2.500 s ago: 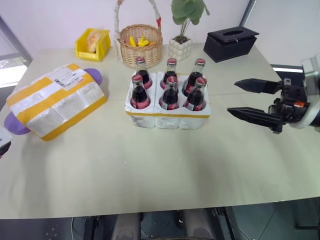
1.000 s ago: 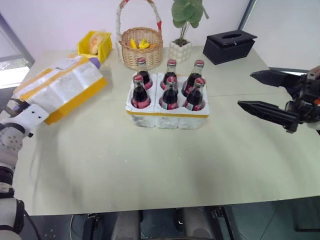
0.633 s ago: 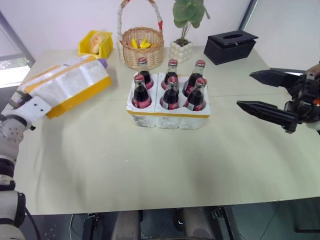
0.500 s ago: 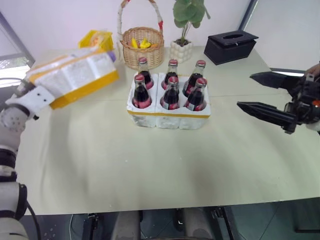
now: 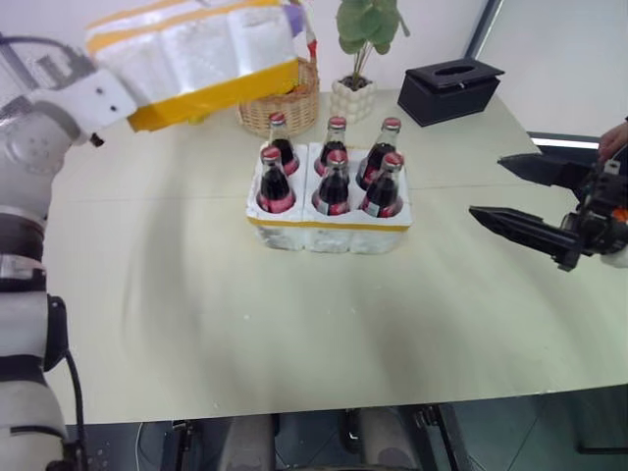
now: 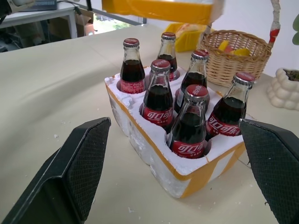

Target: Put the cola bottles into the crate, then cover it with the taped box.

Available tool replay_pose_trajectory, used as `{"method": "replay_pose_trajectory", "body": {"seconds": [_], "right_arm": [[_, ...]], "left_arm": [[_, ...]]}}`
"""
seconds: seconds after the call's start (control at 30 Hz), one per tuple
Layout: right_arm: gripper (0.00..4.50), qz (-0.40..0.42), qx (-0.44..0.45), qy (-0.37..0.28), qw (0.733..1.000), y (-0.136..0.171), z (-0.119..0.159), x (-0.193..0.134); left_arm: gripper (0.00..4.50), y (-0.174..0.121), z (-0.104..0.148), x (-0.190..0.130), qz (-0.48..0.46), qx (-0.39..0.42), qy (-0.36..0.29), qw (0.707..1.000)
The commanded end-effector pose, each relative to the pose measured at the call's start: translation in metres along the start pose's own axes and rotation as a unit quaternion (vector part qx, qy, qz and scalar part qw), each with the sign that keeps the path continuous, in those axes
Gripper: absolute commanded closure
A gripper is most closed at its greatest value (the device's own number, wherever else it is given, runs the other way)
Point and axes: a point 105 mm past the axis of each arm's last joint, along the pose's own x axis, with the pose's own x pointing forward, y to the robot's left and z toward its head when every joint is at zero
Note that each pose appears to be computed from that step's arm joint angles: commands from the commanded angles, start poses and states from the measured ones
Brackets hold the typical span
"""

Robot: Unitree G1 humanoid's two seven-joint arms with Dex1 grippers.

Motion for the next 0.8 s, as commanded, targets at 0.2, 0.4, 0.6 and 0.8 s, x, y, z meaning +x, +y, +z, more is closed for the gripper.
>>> {"method": "replay_pose_trajectory", "body": {"seconds": [0.2, 0.4, 0.6, 0.8], "right_arm": [[0.0, -0.022, -0.025, -0.018, 0.999, 0.002, 0.008, -0.008], [0.0, -0.023, -0.02, -0.024, 0.999, 0.002, 0.008, -0.007], [0.0, -0.024, -0.02, -0.034, 0.999, 0.0, 0.01, -0.006], [0.0, -0.023, -0.021, -0.039, 0.999, -0.001, 0.011, -0.003]], "left_arm": [[3.94, 0.005, 0.091, -0.009, -0.036, 0.054, -0.153, 0.986], [3.94, -0.006, 0.117, -0.018, -0.053, 0.069, -0.174, 0.981], [3.94, -0.035, 0.126, -0.026, -0.074, 0.096, -0.183, 0.976], [3.94, -0.056, 0.12, -0.025, -0.086, 0.107, -0.177, 0.975]]}}
